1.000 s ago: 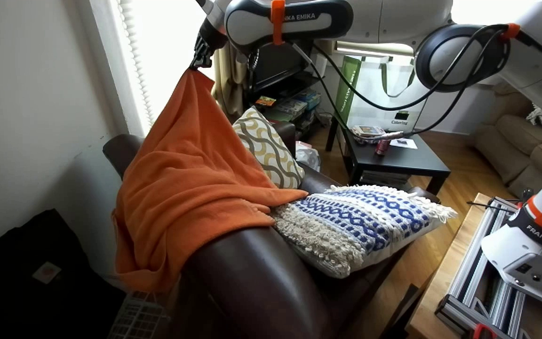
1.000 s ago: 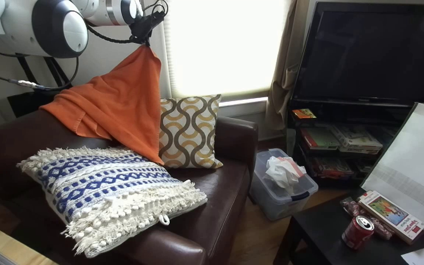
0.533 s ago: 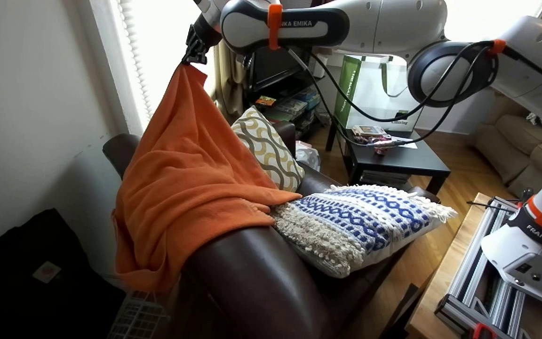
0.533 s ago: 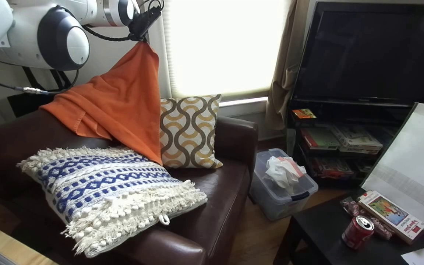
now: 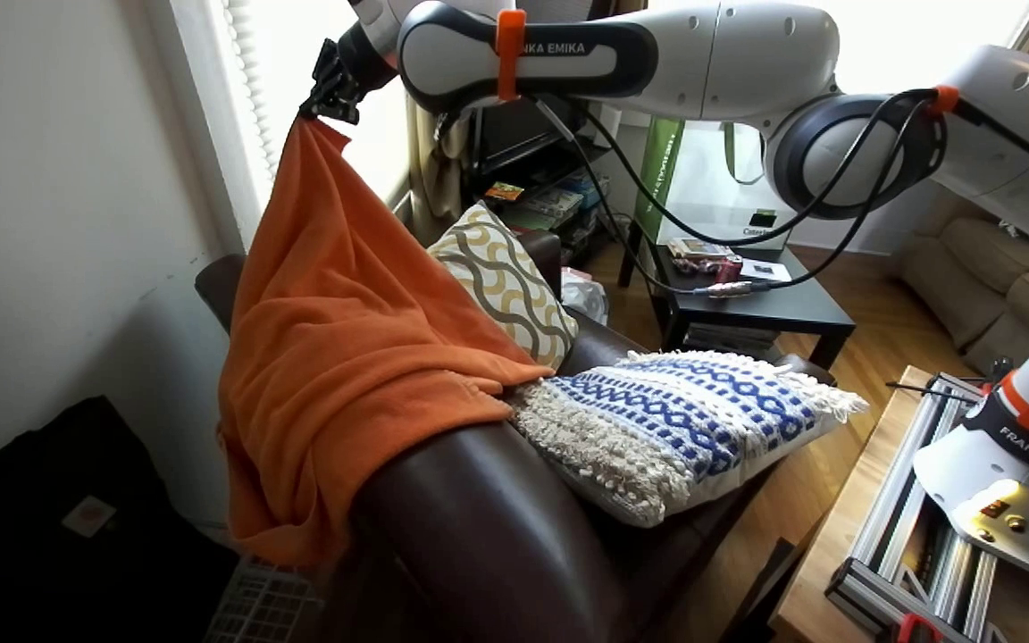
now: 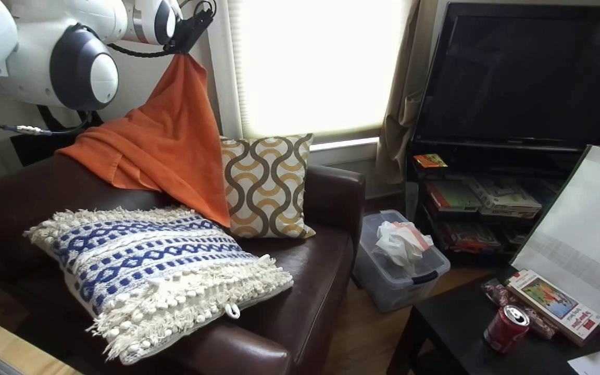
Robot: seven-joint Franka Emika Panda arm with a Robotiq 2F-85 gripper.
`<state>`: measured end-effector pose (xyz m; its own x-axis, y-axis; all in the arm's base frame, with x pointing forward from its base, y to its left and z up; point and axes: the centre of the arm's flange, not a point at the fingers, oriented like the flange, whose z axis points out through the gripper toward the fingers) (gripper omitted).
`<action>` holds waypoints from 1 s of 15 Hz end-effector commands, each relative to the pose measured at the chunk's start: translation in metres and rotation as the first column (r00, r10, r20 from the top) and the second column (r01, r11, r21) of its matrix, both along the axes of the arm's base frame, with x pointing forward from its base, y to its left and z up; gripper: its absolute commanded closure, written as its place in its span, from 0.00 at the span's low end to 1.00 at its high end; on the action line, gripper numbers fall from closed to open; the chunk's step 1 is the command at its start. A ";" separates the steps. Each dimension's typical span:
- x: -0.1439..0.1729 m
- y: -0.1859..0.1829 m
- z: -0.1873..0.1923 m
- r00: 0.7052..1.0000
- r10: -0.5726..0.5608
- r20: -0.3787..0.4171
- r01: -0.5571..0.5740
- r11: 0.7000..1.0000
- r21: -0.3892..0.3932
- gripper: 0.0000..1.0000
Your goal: Spread the yellow towel more on the right sofa support side of the sofa
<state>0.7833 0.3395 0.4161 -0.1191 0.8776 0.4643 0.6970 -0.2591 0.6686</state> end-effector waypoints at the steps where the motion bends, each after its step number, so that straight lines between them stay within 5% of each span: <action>1: 0.063 0.041 -0.002 0.998 0.051 0.046 -0.052 0.998 0.030 0.99; 15: 0.073 0.025 -0.063 1.000 -0.017 -0.027 0.015 0.997 -0.081 0.99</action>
